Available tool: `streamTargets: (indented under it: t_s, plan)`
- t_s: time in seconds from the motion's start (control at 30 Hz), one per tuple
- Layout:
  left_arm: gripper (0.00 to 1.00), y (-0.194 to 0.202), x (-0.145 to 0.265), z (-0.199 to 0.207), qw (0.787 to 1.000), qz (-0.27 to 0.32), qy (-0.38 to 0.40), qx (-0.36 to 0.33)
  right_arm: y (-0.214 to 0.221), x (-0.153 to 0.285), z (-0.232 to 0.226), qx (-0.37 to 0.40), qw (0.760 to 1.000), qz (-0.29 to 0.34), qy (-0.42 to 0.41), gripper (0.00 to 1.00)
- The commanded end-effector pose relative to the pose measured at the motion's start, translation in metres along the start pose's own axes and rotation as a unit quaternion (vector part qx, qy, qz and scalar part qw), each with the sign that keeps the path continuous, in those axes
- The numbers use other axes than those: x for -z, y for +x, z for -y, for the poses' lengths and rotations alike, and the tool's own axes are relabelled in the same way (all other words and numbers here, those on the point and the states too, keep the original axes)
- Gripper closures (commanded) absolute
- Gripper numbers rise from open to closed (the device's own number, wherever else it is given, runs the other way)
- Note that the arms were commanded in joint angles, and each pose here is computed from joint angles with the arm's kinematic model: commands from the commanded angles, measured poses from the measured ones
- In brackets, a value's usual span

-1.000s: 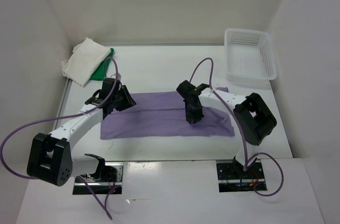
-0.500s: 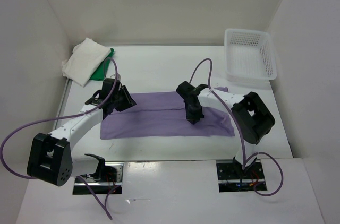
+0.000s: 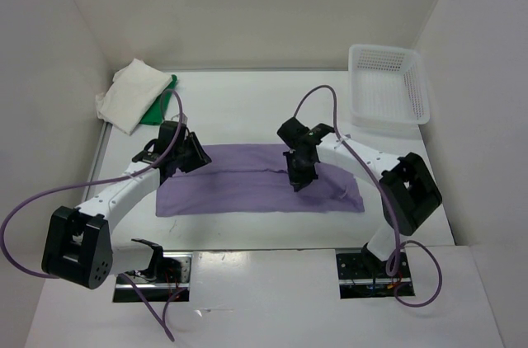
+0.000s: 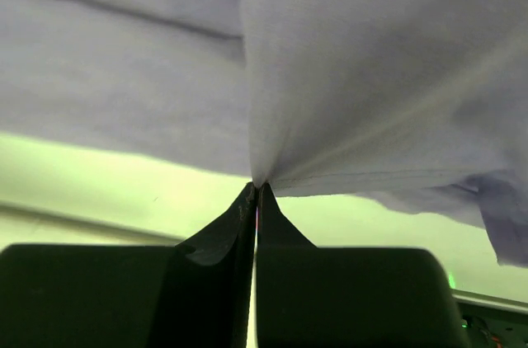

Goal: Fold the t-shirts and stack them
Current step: Fold the other side of the tshirt into a rectangle

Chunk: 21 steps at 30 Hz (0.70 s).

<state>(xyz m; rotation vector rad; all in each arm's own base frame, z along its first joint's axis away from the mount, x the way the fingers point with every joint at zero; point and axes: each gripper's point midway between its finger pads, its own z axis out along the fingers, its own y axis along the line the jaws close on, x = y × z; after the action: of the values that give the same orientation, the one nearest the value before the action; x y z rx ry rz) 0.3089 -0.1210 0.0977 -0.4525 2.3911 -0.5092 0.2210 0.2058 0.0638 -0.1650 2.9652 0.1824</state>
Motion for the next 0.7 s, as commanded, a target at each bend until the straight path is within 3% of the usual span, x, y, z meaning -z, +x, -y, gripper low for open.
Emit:
streamTargets:
  t_s: [0.0,0.1,0.17,0.27,0.4,0.47,0.6,0.67]
  plan:
    - [0.60,-0.022,0.004,0.015,0.999,0.029,0.015,-0.006,0.001,0.031,-0.022,0.022,0.998,-0.002,-0.065,1.00]
    - [0.60,-0.026,0.004,0.012,0.999,0.029,0.017,0.002,-0.004,0.035,-0.034,0.018,0.995,0.008,-0.097,0.95]
    - [0.60,-0.028,0.004,0.009,0.999,0.031,0.014,0.006,-0.001,0.028,-0.031,0.004,0.996,0.006,-0.090,0.79]
    - [0.60,-0.027,0.007,0.007,0.999,0.030,0.012,-0.003,-0.003,0.019,-0.022,-0.013,0.996,0.009,-0.082,0.64]
    - [0.60,-0.031,0.009,0.002,0.999,0.039,0.001,-0.005,-0.031,0.041,0.002,-0.063,0.992,0.059,-0.094,0.60]
    - [0.60,-0.034,0.010,0.005,0.999,0.040,0.007,-0.011,-0.066,0.063,0.030,-0.116,0.981,0.118,-0.101,0.59]
    - [0.60,-0.023,0.005,0.029,0.998,0.006,0.050,-0.034,-0.108,0.064,0.094,-0.213,0.954,0.192,-0.090,0.96]
    - [0.60,-0.003,0.002,0.055,0.994,-0.032,0.090,-0.048,-0.113,0.044,0.133,-0.267,0.942,0.198,-0.052,1.00]
